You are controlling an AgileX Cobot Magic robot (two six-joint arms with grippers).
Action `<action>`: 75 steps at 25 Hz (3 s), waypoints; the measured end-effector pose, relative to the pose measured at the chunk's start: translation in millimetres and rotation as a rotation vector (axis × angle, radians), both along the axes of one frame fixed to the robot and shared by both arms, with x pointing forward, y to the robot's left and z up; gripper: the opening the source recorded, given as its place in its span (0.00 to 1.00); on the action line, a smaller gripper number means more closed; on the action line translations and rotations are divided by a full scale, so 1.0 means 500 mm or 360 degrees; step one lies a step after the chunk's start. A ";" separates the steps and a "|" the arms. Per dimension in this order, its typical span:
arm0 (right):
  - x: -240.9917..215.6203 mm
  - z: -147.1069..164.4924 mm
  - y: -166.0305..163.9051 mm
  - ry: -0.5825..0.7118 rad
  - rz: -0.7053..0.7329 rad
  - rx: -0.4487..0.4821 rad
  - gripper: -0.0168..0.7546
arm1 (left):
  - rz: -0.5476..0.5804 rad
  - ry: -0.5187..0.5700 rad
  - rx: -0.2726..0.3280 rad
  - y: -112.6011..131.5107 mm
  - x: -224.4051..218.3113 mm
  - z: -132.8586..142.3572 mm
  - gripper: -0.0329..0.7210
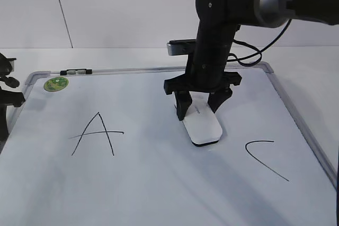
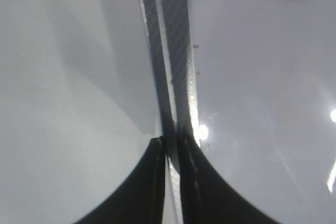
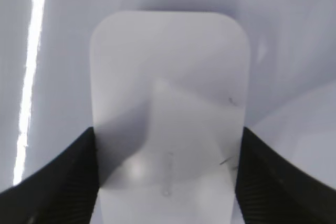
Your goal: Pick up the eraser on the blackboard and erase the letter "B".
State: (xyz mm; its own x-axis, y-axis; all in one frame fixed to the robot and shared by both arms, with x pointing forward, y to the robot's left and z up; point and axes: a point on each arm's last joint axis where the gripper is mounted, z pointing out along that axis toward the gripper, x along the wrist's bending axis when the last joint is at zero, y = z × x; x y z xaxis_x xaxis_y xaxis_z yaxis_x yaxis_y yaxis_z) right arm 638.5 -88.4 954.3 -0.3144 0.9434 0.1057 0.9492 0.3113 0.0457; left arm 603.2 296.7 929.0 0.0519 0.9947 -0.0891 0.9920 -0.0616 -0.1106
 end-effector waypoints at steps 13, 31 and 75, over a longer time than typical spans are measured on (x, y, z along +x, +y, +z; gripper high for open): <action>0.025 0.119 -0.012 -0.0261 -0.0007 0.0052 0.74 | -0.0008 -0.0014 0.0015 0.002 0.002 0.000 0.09; -0.040 0.169 -0.068 -0.0323 -0.0007 -0.0136 0.74 | -0.0179 -0.0104 0.0033 0.006 0.010 -0.002 0.10; -0.061 0.084 -0.306 -0.0163 -0.0499 -0.0151 0.74 | -0.0226 -0.0227 0.0046 0.007 0.024 -0.002 0.10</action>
